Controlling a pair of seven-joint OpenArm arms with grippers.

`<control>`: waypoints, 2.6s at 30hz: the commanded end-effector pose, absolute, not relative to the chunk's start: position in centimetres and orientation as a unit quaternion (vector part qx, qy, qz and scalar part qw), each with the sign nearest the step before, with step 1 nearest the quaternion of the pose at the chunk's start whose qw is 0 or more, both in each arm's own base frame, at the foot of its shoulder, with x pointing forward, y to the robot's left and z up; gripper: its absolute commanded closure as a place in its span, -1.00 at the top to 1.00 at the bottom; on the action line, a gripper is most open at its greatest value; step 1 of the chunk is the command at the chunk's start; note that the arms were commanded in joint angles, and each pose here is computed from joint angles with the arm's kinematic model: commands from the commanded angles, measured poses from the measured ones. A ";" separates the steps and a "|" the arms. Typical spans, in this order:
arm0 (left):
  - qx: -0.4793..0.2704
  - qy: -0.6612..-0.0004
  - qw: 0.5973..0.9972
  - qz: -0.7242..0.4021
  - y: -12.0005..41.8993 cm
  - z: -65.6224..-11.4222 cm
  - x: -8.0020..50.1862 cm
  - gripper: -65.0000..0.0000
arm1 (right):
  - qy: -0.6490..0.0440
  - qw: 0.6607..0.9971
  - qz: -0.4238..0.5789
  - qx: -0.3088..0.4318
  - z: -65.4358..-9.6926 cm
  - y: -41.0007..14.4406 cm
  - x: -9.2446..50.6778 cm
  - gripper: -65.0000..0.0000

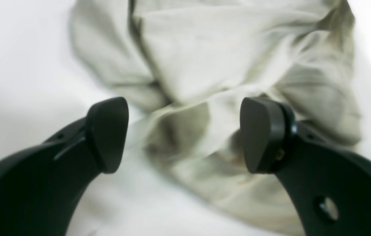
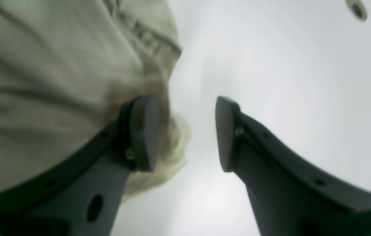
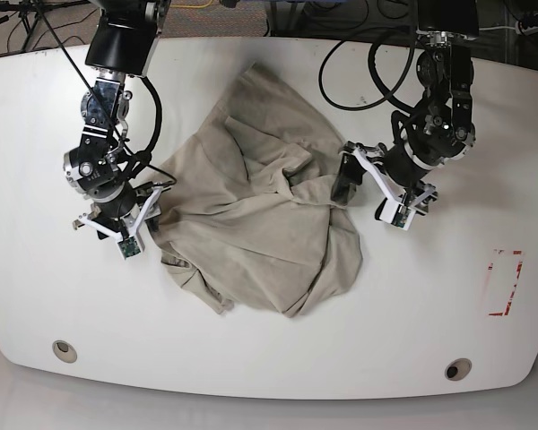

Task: Fold the T-shirt properly
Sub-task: 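Hold the shirt with the right gripper and regrasp fabric with the left gripper, then grasp the shirt edges with both grippers at opposite sides of the bundle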

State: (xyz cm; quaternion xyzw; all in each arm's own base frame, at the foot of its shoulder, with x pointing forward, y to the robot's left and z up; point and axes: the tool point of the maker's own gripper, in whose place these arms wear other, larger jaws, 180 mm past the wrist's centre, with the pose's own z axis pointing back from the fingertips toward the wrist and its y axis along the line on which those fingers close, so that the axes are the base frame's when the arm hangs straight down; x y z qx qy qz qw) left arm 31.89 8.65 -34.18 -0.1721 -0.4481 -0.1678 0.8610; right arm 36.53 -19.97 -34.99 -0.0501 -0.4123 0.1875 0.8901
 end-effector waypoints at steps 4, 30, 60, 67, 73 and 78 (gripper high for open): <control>-0.177 -0.482 0.840 -0.174 8.3 -31.9 32.7 0.53 | -0.444 0.875 0.187 -0.050 -33.2 -19.7 37.8 -0.15; -0.166 -0.495 0.833 -0.186 8.8 -30.8 32.9 0.53 | -0.436 0.884 0.169 -0.006 -36.7 -18.8 38.1 -0.11; -0.164 -0.494 0.833 -0.187 9.0 -30.8 32.9 0.53 | -0.419 0.902 0.098 0.033 -40.6 -20.4 35.4 0.22; -0.155 -0.499 0.835 -0.172 10.3 -30.6 33.2 0.53 | -0.418 0.903 0.096 0.040 -40.8 -20.1 35.1 -0.62; -0.150 -0.495 0.841 -0.162 11.1 -31.1 33.3 0.68 | -0.421 0.901 0.097 0.043 -40.6 -19.9 35.3 -0.99; -0.153 -0.487 0.845 -0.159 11.0 -31.7 33.2 0.90 | -0.428 0.898 0.098 0.040 -40.1 -19.8 35.4 -1.00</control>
